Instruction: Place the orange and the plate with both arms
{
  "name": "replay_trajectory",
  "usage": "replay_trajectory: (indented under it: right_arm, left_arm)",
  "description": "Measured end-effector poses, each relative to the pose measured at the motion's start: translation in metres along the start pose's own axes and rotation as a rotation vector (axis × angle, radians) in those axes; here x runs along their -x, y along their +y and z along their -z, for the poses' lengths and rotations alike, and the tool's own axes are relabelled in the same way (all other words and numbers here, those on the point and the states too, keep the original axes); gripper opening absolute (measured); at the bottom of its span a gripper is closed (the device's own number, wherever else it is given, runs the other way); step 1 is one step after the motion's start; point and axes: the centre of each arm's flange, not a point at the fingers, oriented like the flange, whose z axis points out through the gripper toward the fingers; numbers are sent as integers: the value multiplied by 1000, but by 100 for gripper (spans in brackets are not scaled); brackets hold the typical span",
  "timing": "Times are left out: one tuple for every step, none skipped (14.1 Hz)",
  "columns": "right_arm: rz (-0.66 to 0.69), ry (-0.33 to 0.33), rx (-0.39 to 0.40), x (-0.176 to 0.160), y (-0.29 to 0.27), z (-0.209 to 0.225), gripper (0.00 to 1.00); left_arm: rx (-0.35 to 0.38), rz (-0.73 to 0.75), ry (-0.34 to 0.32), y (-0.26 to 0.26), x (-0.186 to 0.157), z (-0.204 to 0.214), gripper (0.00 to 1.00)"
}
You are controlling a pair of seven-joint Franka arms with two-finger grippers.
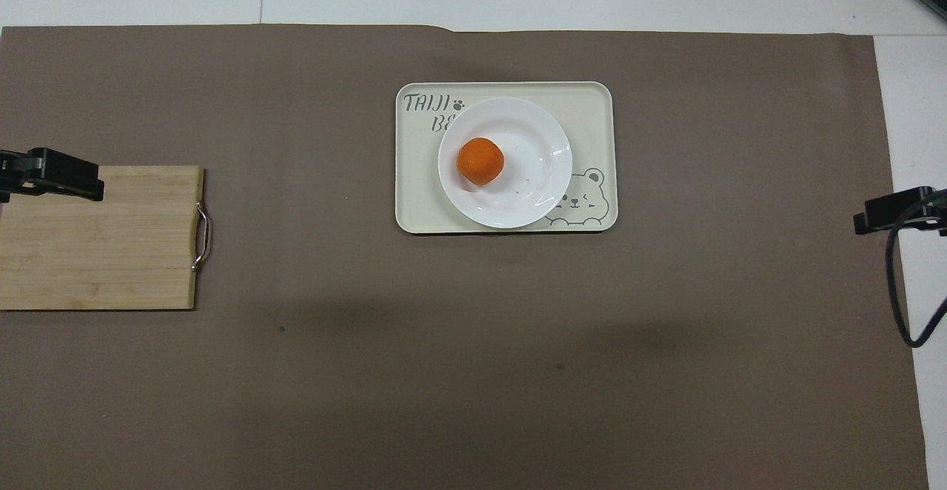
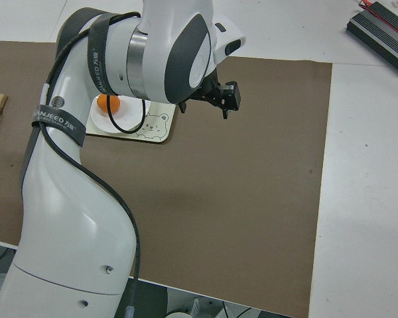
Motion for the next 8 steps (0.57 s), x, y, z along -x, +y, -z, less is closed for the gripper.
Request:
replay_trajectory:
  right_arm:
    - [8,12,0,1,-4,6,100]
    - [17,21,0,3,-9,10,100]
    - [26,28,1,3,-13,13,100]
    - [33,32,1,4,-17,15,100]
    - [36,34,1,4,-20,16,100]
    - [38,38,1,4,-21,16,100]
    - [41,42,1,4,-23,15,100]
    - [49,48,0,5,-27,14,100]
  left_arm:
    - [0,0,0,0,0,0,100]
    - [0,0,0,0,0,0,100]
    - [0,0,0,0,0,0,100]
    - [0,0,0,0,0,0,100]
    - [0,0,0,0,0,0,100]
    - [0,0,0,0,0,0,100]
    - [0,0,0,0,0,0,100]
    - [0,0,0,0,0,0,100]
